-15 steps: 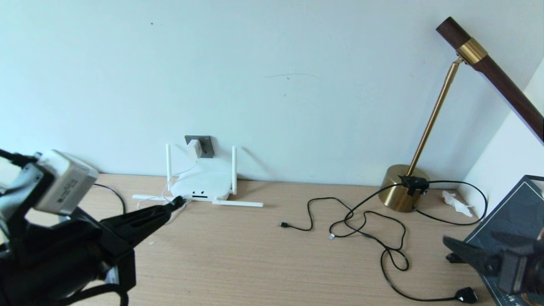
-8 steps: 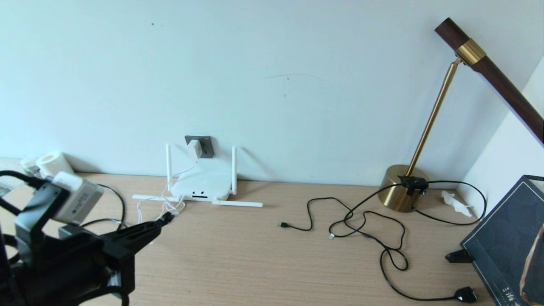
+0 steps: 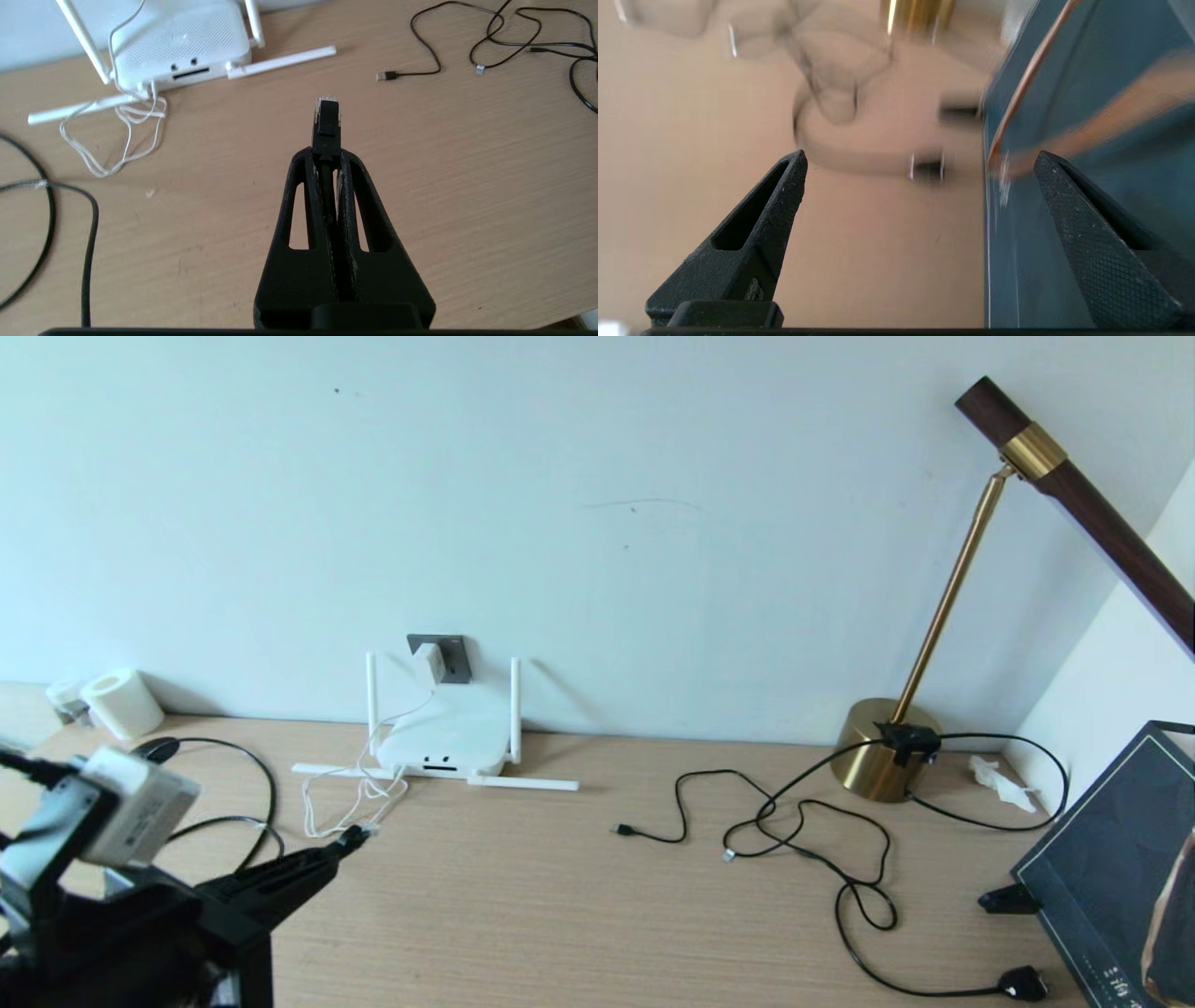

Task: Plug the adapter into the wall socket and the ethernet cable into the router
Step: Align cable and router interface

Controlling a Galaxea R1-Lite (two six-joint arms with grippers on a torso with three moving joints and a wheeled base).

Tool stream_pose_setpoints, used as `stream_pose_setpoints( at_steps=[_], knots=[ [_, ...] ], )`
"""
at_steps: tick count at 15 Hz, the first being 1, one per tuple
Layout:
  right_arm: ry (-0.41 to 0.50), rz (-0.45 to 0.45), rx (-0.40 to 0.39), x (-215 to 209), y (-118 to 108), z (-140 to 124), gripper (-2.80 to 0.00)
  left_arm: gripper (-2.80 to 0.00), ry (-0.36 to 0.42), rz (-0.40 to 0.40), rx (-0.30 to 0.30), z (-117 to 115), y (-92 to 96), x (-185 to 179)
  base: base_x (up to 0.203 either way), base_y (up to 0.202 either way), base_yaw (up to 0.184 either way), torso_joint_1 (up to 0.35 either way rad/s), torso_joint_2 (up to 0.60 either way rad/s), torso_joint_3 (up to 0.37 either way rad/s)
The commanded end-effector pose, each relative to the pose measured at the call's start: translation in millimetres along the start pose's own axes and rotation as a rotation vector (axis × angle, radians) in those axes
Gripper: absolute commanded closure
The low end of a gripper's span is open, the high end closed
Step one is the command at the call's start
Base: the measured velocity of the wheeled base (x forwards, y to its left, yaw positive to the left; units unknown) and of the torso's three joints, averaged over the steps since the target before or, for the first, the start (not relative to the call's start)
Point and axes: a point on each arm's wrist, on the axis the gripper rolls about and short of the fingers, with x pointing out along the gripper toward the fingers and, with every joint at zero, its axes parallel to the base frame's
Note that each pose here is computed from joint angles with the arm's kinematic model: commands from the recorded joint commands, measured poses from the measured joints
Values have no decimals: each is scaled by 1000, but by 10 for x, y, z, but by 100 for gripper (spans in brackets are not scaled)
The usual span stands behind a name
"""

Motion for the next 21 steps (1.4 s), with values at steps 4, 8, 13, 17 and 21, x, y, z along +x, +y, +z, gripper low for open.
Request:
stream_pose_setpoints(
  at_steps=[4,8,13,17,21],
  knots=[
    [118,-151,-74,-17,12,-49,-280,0,80,-11,40,55,-66,323,0,0,0,0,0,0],
    [129,-242,-70,-22,31,-62,-280,0,69,-3,44,116,-69,380,0,0,0,0,0,0],
    [115,-183,-98,-4,47,-90,-280,0,147,34,-10,52,-134,816,0,0,0,0,0,0],
    [-7,-105,-102,38,62,-79,-280,0,26,187,-113,229,-55,1242,0,0,0,0,0,0],
    [-17,-99,-91,39,62,-73,-280,0,32,331,-87,239,158,1298,0,0,0,0,0,0]
  ],
)
